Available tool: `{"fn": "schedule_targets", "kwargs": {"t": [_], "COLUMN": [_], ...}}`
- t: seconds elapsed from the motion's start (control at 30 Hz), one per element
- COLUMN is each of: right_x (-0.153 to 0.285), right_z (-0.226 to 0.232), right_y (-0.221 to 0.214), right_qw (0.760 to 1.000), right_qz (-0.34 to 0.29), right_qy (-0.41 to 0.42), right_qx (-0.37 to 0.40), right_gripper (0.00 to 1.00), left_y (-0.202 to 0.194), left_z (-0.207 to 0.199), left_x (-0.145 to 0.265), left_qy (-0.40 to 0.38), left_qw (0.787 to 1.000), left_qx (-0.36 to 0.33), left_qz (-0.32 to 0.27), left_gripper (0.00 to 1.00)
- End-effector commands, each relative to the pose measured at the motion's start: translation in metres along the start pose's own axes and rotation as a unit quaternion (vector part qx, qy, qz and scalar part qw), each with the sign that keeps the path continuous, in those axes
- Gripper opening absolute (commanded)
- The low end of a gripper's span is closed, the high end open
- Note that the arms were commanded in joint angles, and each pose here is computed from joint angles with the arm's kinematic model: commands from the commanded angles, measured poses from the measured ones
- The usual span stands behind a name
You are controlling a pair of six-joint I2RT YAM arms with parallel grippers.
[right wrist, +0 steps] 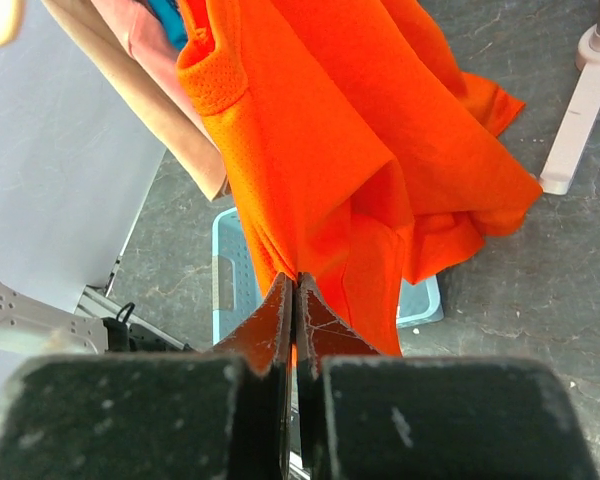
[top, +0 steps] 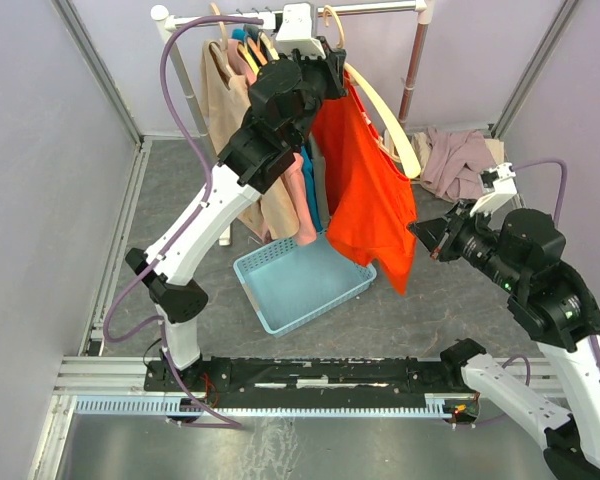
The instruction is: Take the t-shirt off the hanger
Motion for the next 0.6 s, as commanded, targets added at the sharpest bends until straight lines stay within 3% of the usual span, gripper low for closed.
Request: {"fn": "schedule_targets", "kwargs": {"t": [0.0,0.13,0.17,0.23,0.33,0.47,0.57], "right_x": [0.002,-0.003,-0.005,-0.006,-0.002,0.011,0.016], "right_z": [-0.008,-0.003,-0.001,0.005,0.009,-0.003,0.001], "right_y": [-0.005,0.001,0.005,0.015,0.036,0.071,0.092], "right_qw": [1.000,1.000,1.000,0.999,0.997,0.985,0.978], "right_qz": [0.004,0.003,0.003,-0.001,-0.017,-0.059,-0.081], "right_qy": [-0.013,-0.013,-0.015,-0.019,-0.047,-0.143,-0.167], "right_qx": [-0.002,0.006,0.009,0.026,0.055,0.077,0.097], "right_gripper": [0.01,0.01,0.05,0.26,0.48,0.57,0.61], "left_y": [0.065,0.065,0.063,0.057,0.052,0.043,0.035], "left_z": [0.021,0.018,0.016,0.012,0.009,0.005,0.001], "left_x": [0.008,0.010,0.011,0.012,0.017,0.021,0.025], "left_qy": [0.034,0.022,0.017,0.007,-0.005,-0.021,-0.034], "left_qw": [0.994,0.995,0.995,0.996,0.996,0.997,0.997], "left_qx": [0.046,0.041,0.039,0.034,0.028,0.008,-0.014], "left_qz": [-0.090,-0.091,-0.091,-0.087,-0.079,-0.070,-0.062], "left_gripper": [0.03,0.03,0.03,0.03,0.03,0.03,0.03]}}
Point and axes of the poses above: each gripper's point midway between its finger pads, its own x axis back along the fingers, its own z axis along the line the jaws close on, y = z × x, the point moved 1 cm from there along x, back along the fingers, and after that the axes turned 15 degrees about -x, right-handed, at the moved point
